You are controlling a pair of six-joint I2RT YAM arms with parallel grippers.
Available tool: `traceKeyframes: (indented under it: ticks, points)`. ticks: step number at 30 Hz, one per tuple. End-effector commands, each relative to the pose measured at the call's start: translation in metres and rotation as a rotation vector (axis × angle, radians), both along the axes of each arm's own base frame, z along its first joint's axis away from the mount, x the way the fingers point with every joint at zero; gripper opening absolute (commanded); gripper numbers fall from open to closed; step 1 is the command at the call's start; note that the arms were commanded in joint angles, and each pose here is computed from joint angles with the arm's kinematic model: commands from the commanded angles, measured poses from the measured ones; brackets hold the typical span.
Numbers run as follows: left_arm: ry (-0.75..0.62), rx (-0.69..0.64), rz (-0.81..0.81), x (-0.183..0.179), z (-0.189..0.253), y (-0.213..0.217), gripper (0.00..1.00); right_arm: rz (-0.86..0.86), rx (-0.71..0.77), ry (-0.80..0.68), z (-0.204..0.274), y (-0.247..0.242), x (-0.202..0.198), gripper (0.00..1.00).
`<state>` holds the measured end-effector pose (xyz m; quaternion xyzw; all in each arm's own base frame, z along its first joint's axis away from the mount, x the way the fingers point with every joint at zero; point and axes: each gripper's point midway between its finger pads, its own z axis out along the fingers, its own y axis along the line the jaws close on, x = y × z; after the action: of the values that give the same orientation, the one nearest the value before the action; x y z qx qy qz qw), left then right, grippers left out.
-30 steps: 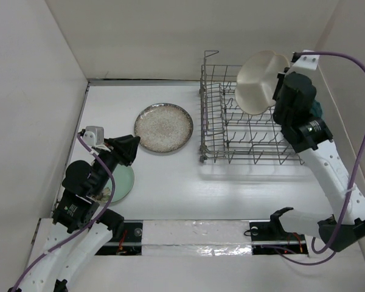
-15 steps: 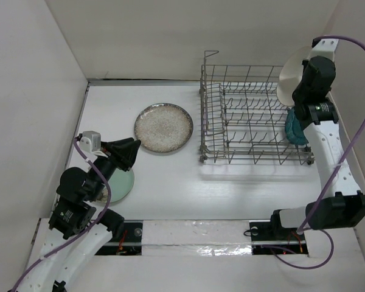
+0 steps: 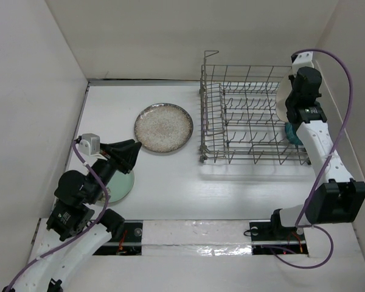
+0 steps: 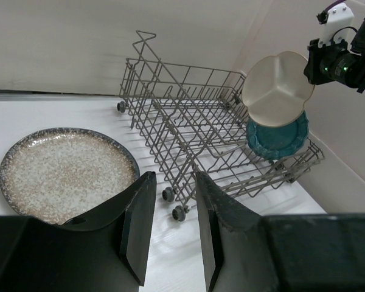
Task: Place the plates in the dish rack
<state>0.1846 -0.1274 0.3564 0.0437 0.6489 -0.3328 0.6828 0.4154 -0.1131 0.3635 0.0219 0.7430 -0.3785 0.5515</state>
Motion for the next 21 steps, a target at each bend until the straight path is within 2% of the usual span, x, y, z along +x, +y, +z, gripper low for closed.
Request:
traceKeyframes:
  ticks: [1, 6, 21]
  points:
    - [-0.050, -0.019, -0.003, -0.005, 0.013, 0.002, 0.29, 0.020, -0.013, -0.350, 0.097, 0.000, -0.009, 0.00]
    - [-0.047, -0.016, -0.005, -0.004, 0.011, 0.001, 0.29, 0.012, -0.034, -0.249, 0.073, -0.002, 0.000, 0.00]
    - [-0.050, -0.020, -0.007, -0.006, 0.011, 0.001, 0.29, -0.016, -0.075, -0.136, 0.036, -0.019, -0.015, 0.00]
